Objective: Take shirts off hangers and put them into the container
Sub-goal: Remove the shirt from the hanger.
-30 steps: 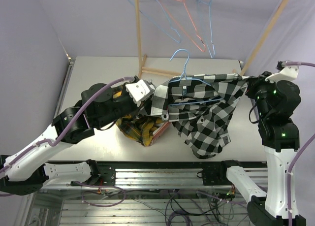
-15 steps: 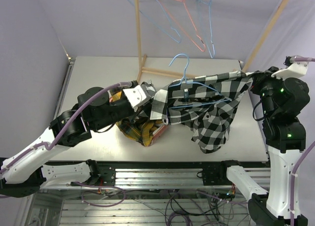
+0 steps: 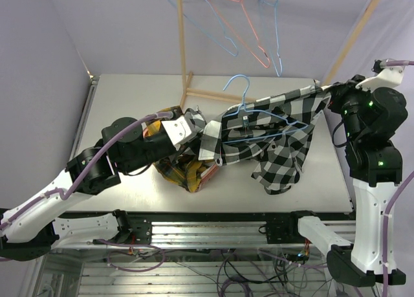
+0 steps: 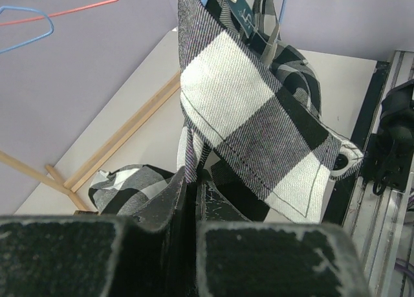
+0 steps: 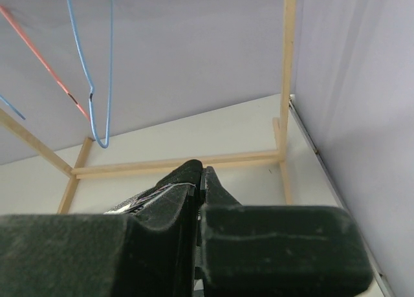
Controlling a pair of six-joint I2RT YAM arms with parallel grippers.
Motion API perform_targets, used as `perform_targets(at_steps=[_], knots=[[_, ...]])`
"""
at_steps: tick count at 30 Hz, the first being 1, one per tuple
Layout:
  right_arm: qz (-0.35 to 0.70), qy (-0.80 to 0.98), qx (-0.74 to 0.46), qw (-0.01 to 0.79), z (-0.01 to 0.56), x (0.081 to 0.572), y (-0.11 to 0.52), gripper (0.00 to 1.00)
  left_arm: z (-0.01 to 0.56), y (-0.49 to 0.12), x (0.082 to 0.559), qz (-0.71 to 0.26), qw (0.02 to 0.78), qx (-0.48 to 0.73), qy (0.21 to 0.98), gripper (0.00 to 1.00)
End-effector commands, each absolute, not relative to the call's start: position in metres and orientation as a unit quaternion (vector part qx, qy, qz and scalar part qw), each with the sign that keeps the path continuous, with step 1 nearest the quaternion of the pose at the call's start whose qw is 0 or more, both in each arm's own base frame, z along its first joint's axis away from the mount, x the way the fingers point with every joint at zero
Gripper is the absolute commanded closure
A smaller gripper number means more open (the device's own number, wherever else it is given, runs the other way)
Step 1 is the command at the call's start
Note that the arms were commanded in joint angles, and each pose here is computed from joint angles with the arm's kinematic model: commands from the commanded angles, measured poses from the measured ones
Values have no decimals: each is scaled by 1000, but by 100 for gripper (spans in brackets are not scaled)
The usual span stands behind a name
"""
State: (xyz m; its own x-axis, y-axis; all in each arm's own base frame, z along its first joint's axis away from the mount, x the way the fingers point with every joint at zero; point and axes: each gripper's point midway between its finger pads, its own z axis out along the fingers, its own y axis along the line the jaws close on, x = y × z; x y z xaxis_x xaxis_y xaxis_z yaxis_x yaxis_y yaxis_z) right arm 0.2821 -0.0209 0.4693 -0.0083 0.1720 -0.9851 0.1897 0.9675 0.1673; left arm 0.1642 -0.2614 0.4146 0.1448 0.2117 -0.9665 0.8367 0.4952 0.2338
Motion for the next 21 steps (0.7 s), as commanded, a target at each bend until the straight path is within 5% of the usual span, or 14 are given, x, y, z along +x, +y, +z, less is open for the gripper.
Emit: perform_targets(at_steps=[1,21], knots=[[-46,685,159,710,481,292,-42,100,432,-249,156,-261,637,431,583,93],[-28,745,126,654,430,305,-28,100,444,-282,167,-270,651,443,554,93]])
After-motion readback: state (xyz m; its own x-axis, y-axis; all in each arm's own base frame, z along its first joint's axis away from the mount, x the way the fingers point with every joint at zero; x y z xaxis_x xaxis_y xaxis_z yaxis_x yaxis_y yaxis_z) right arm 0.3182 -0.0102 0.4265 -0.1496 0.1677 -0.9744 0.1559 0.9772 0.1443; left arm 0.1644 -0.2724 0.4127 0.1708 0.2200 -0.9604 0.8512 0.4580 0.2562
